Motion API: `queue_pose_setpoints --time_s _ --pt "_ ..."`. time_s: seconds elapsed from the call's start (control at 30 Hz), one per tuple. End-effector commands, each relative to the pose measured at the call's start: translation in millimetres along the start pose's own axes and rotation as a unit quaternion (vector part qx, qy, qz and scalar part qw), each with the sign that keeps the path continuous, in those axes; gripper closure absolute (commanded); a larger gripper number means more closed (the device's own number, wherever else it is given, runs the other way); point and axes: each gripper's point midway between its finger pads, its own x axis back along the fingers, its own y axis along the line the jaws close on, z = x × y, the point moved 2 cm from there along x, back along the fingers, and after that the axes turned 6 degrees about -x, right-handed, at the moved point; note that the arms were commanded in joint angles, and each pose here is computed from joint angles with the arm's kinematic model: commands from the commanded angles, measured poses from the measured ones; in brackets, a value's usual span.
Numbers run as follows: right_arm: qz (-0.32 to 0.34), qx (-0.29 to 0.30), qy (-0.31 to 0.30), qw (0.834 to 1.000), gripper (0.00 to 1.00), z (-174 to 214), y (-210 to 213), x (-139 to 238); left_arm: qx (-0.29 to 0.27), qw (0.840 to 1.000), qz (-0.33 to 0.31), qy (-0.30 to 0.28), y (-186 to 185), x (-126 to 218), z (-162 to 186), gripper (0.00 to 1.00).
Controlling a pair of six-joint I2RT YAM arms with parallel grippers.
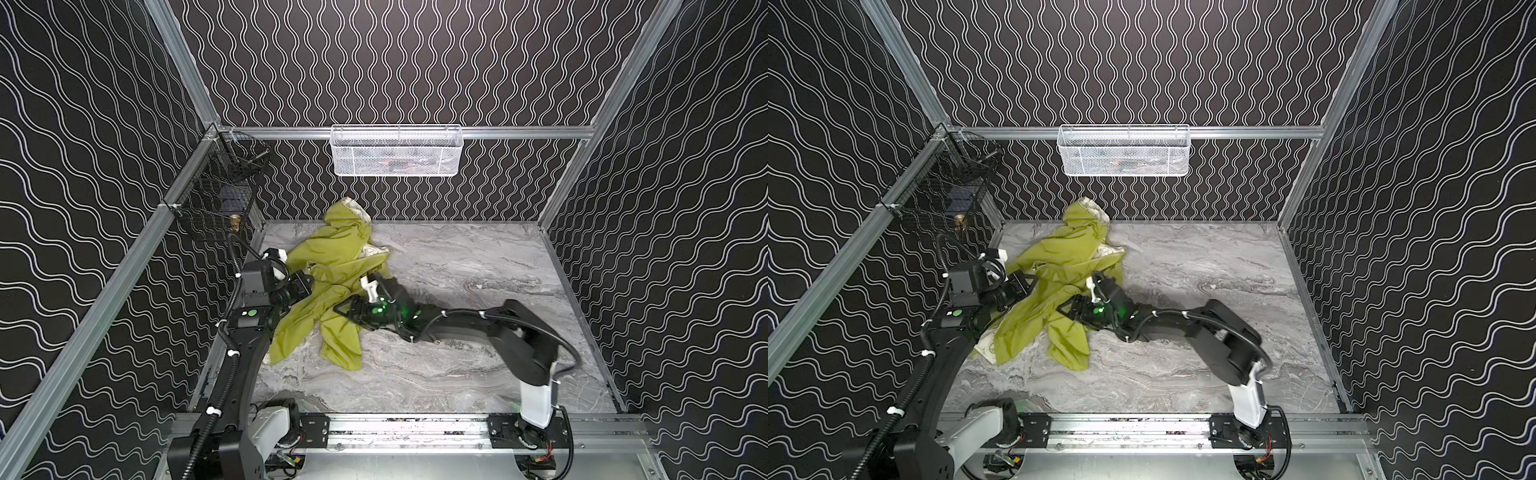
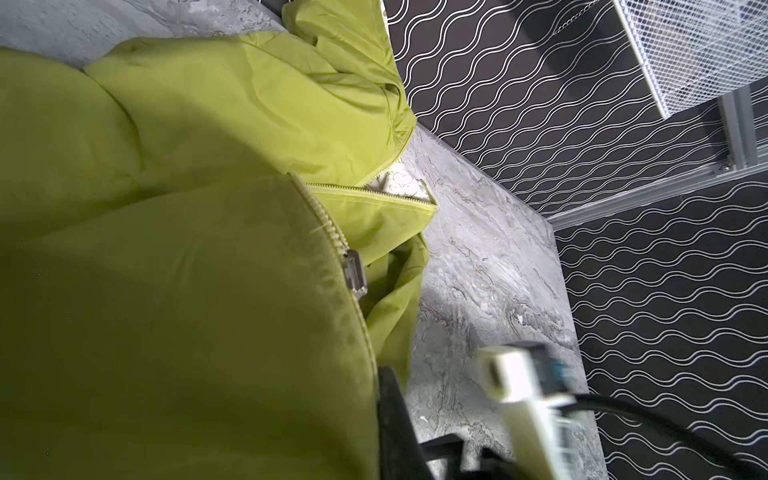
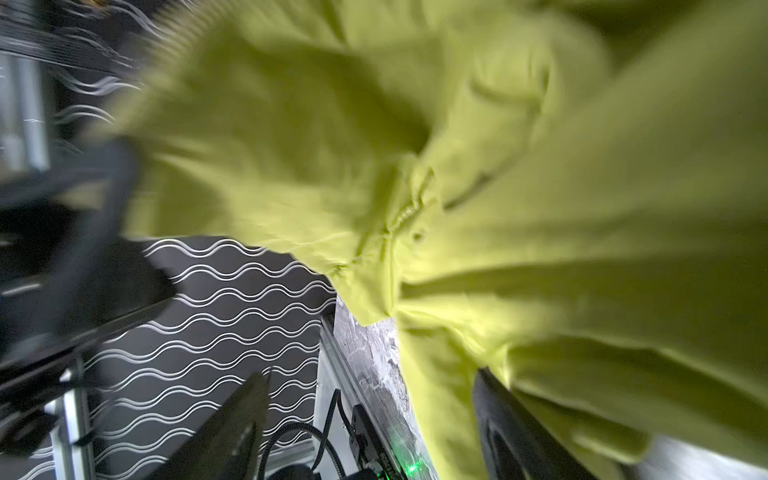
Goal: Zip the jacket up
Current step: 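Release the jacket and draw back the right gripper while the left holds the hem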
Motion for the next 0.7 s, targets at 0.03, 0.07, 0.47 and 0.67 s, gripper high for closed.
queue_pose_setpoints --time_s 0.03,0.07,0.47,0.67 --pt "0.073 0.033 -0.065 0.995 0.24 -41.1 -23.8 40.8 -0.018 1.0 -0.008 0.0 3.8 2.0 3.1 1.0" --pt "0.091 0.033 -0.078 0.992 0.25 -55.8 -32.3 49.4 -0.018 1.0 -0.009 0.001 4.0 2.6 4.8 1.0" --pt "0.169 -0.018 -0.096 0.981 0.31 -160.4 -133.9 38.4 -0.004 1.0 0.002 0.029 7.3 1.8 27.8 1.0" --pt "0.137 -0.06 -0.089 0.985 0.31 -176.1 -151.5 8.7 -0.004 0.999 0.005 0.035 7.0 2.7 31.3 1.0"
